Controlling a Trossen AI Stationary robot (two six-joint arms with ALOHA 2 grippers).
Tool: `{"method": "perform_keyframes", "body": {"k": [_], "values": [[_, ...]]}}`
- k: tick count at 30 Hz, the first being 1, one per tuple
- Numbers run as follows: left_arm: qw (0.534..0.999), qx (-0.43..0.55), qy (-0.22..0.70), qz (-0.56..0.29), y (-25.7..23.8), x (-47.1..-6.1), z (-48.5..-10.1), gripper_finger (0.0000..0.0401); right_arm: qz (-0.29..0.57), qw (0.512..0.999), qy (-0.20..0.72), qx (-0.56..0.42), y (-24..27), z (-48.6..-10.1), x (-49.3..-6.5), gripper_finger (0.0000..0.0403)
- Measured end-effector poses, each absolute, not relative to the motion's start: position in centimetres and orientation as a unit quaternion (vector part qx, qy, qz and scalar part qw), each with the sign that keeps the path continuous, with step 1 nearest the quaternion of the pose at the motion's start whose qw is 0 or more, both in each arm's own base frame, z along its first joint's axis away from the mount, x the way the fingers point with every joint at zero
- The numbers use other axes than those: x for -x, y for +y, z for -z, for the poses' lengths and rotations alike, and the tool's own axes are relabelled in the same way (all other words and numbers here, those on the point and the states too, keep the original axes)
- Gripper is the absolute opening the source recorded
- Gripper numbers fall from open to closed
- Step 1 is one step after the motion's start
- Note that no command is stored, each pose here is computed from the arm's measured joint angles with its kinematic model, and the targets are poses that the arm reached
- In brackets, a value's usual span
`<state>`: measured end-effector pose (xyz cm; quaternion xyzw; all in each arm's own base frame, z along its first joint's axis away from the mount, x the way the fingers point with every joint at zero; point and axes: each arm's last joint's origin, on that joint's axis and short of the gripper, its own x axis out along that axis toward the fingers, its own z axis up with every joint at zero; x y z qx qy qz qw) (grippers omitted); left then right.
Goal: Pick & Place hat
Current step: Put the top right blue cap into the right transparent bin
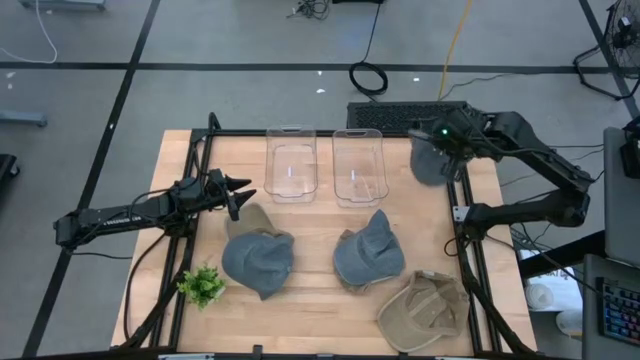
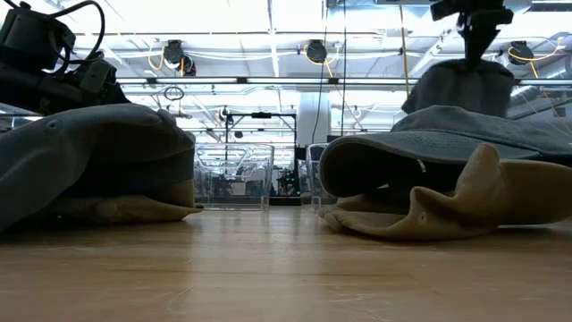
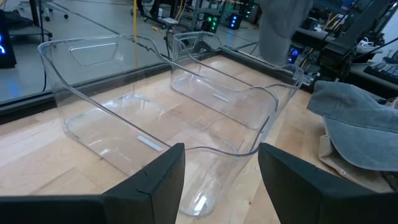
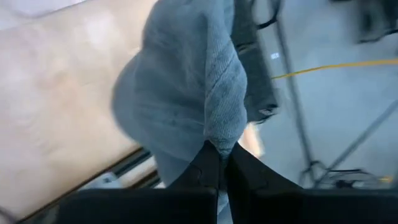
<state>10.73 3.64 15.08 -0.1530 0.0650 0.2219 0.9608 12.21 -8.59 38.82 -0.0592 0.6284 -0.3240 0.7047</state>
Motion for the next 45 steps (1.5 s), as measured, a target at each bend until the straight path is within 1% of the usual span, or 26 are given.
{"method": "perform_keyframes", "body": {"k": [9, 21, 29, 35, 41, 45], "values": [[0.961, 0.153, 0.065, -0.222, 3.6, -10.7, -15.1, 0.0214, 0.360, 0.708, 0.594, 0.124, -8.3, -42.0, -12.4, 0.0000], [0.961, 0.153, 0.065, -0.222, 3.6, -10.7, -15.1, 0.0214, 0.412, 0.726, 0.529, 0.152, -8.2, -45.7, -12.6, 0.0000], [0.961, 0.153, 0.065, -0.222, 3.6, -10.7, -15.1, 0.0214, 0.395, 0.750, 0.492, 0.197, -9.3, -46.1, -15.7, 0.0000], [0.961, 0.153, 0.065, -0.222, 3.6, -10.7, -15.1, 0.0214, 0.386, 0.751, 0.492, 0.215, -10.6, -45.4, -18.6, 0.0000], [0.961, 0.153, 0.065, -0.222, 3.6, -10.7, -15.1, 0.0214, 0.369, 0.774, 0.467, 0.218, -11.7, -44.7, -21.6, 0.0000], [0.961, 0.153, 0.065, -0.222, 3.6, -10.7, -15.1, 0.0214, 0.365, 0.775, 0.463, 0.229, -12.5, -44.1, -23.2, 0.0000]]}}
